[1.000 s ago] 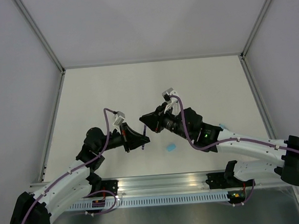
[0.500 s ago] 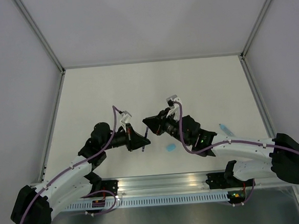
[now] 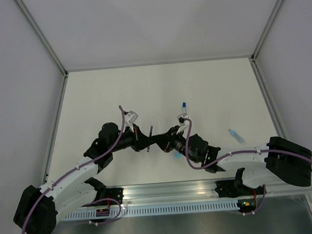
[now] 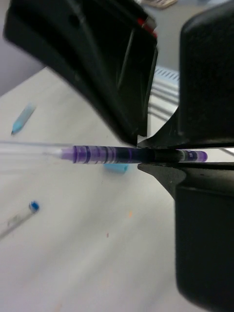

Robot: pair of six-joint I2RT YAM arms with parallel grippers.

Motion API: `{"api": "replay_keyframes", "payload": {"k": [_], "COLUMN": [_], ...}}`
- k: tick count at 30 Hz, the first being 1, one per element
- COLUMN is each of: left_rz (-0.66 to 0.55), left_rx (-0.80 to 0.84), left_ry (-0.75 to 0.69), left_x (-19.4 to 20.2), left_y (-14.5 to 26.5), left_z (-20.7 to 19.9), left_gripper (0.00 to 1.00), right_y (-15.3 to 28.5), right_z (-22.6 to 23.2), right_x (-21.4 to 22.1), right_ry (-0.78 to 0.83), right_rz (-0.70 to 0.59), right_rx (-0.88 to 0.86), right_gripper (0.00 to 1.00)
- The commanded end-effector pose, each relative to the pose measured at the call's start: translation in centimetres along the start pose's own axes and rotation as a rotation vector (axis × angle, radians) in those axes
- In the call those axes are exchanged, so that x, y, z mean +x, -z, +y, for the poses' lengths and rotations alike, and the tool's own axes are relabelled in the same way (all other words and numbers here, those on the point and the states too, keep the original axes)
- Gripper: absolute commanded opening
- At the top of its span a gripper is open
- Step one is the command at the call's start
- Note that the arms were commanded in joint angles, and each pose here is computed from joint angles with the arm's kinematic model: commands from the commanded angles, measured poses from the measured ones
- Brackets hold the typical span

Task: Insert the pens into the pen caps

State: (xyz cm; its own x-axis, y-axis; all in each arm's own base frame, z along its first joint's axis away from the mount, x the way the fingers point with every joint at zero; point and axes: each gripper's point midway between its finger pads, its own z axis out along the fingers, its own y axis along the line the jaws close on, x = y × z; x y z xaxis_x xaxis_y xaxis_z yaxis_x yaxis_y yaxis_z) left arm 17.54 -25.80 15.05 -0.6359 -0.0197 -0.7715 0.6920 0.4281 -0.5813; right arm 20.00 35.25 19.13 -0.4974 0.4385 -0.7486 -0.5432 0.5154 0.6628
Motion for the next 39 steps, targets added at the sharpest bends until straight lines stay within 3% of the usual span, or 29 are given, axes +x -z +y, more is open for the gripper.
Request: {"api": "replay_keyframes", "payload": {"k": [1,9,18,21,25,29,39], "left_rz": [-0.414,-0.398,-0.363,-0.383,-0.379,-0.372,-0.258], "left_rx": [-0.200,-0.215,-0.174,-0.220,-0.245,-0.259,0.249], "left_ry": [-0.080,-0.104,-0.115,-0.103,-0.096,-0.076,-0.162], "left_x": [-11.9,-11.2,-10.4,-10.6,-10.8,-10.7,-8.5], "left_y": [0.6,1.0,1.0,1.8,2.1,2.0,1.4], "left_z": [2.4,2.6,1.8,2.2,2.4,2.6,-6.1], "left_gripper": [0.02,0.02,0.02,0.02,0.02,0.02,0.02], "right_y": [3.3,3.8,4.9,5.7,6.5,6.6,5.5], "right_z": [3.6,2.3,1.2,0.9,-0.1,0.8,5.5], "right_x": [8.9,9.3,3.6,1.6,-0.8,-4.4,-9.1], "right_ry": [-0.062,-0.065,0.031,0.040,0.104,0.160,0.280], "right_rz": [0.317,0.266,0.131,0.092,0.056,-0.010,-0.089], "right_rx": [-0.177,-0.131,0.011,0.054,0.151,0.198,0.083], "right_gripper": [0.00,0.00,0.00,0.07,0.32,0.46,0.54]}}
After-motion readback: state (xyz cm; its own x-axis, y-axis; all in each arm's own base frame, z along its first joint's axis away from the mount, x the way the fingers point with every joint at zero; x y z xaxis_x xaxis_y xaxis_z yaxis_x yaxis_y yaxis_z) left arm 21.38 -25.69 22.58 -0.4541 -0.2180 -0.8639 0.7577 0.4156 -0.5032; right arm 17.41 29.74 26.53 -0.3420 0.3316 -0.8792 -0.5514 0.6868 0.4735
